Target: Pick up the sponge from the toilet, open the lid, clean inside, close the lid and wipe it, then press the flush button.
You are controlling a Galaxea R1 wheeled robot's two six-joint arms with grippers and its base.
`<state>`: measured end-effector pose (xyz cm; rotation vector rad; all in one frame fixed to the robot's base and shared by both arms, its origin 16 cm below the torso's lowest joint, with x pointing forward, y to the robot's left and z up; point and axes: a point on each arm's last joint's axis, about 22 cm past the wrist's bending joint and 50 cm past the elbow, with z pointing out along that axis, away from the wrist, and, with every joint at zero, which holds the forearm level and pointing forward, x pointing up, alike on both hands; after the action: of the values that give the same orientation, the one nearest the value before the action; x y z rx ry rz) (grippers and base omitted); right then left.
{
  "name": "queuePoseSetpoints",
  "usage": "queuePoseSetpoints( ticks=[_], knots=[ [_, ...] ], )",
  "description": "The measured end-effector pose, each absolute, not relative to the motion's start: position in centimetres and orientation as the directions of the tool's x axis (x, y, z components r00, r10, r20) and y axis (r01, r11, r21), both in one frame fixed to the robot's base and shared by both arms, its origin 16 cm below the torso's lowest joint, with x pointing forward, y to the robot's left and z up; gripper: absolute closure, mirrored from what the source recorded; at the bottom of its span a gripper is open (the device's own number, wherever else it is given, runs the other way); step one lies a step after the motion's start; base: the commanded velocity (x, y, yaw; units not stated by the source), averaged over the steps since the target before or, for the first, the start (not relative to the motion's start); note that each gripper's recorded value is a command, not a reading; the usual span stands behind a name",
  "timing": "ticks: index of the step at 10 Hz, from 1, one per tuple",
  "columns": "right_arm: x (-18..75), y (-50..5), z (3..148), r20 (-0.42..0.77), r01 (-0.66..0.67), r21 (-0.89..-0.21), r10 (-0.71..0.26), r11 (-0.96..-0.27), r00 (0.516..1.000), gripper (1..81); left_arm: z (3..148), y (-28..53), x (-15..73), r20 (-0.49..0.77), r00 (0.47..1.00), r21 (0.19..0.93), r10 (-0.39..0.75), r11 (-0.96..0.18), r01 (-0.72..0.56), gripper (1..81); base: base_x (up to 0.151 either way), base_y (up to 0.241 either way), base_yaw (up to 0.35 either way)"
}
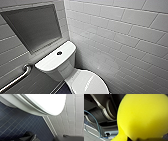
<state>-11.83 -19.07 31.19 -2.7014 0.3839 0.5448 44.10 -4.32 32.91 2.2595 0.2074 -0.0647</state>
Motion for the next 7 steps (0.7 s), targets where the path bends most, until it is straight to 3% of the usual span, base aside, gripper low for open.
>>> queuePoseSetpoints(
  ticks=[2, 7],
  knots=[
    [-13.0, -18.9, 31.3, -0.417, -0.35, -0.262, -0.222, -0.899, 0.882, 81.1, 33.3, -6.0, 44.7, -0.118, 0.988, 0.768, 0.102, -0.621, 0.156, 1.0, 0.0, 0.0, 0.0],
    [-11.5, -17.8, 30.6, -0.402, -0.351, -0.277, -0.224, -0.894, 0.888, 81.1, 31.7, -3.3, 48.8, -0.16, 0.944, 0.728, 0.289, -0.611, 0.311, 1.0, 0.0, 0.0, 0.0]
  ],
)
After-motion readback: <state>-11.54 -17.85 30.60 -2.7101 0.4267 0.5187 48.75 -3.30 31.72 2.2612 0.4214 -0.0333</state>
